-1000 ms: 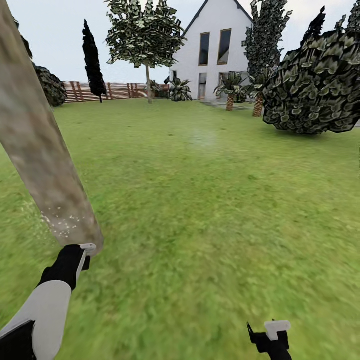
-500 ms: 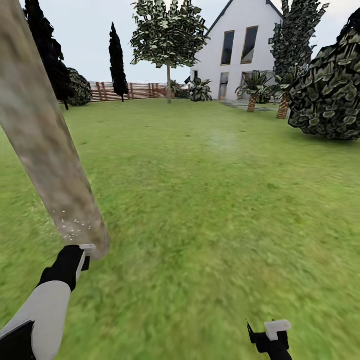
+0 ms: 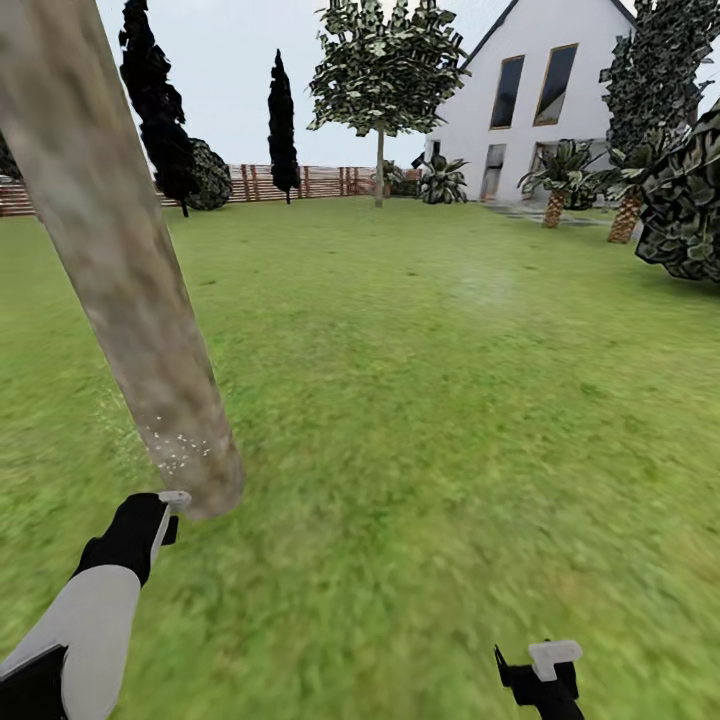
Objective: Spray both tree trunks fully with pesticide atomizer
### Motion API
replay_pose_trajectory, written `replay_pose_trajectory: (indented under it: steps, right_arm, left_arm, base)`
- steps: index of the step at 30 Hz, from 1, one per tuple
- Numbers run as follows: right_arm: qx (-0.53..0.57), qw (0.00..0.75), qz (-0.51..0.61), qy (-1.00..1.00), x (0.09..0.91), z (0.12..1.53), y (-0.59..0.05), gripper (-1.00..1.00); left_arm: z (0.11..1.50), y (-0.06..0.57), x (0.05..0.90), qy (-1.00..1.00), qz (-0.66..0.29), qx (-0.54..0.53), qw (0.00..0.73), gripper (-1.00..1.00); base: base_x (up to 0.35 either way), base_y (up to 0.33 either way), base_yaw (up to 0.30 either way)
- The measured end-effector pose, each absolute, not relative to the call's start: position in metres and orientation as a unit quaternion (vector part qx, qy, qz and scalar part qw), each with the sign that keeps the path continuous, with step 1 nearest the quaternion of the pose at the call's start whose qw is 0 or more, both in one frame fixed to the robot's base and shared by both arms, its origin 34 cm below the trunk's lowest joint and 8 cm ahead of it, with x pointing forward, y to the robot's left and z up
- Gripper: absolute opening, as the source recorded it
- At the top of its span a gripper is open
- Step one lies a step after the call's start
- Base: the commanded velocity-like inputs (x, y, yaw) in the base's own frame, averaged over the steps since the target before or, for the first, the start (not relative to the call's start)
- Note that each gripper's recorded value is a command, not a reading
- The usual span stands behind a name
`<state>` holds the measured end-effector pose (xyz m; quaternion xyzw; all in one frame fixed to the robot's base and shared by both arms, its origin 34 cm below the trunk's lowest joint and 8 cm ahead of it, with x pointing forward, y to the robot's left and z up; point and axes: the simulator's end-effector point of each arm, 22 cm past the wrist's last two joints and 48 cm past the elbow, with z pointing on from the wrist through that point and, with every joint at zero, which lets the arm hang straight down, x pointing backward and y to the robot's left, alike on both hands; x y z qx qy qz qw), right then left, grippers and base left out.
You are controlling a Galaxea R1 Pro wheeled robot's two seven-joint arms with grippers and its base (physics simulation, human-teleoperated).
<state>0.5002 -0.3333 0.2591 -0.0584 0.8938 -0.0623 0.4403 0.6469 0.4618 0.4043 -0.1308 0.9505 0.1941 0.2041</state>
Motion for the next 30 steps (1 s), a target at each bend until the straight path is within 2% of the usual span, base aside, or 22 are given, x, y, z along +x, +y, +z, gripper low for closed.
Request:
replay_pose_trajectory:
  steps: [6, 15, 23, 30]
  right_arm:
    - [-0.059, 0.440, -0.063, 0.894, 0.500, 0.259, -0.334, 1.00]
    - [-0.059, 0.441, -0.063, 0.894, 0.500, 0.259, -0.335, 1.00]
    - [-0.058, 0.441, -0.063, 0.894, 0.501, 0.259, -0.334, 1.00]
    - [-0.058, 0.440, -0.065, 0.894, 0.500, 0.260, -0.336, 1.00]
  left_arm:
    - [0.404, 0.461, 0.647, 0.951, 0.194, -0.130, 0.205, -1.00]
    - [0.404, 0.462, 0.647, 0.950, 0.195, -0.130, 0.204, -1.00]
    - [0.404, 0.461, 0.647, 0.951, 0.194, -0.130, 0.204, -1.00]
    - [0.422, 0.456, 0.668, 0.948, 0.186, -0.130, 0.221, -1.00]
  base:
    - [0.153, -0.236, 0.002]
    - [0.031, -0.265, 0.008]
    - [0.223, -0.190, 0.255]
    - [0.021, -0.017, 0.278]
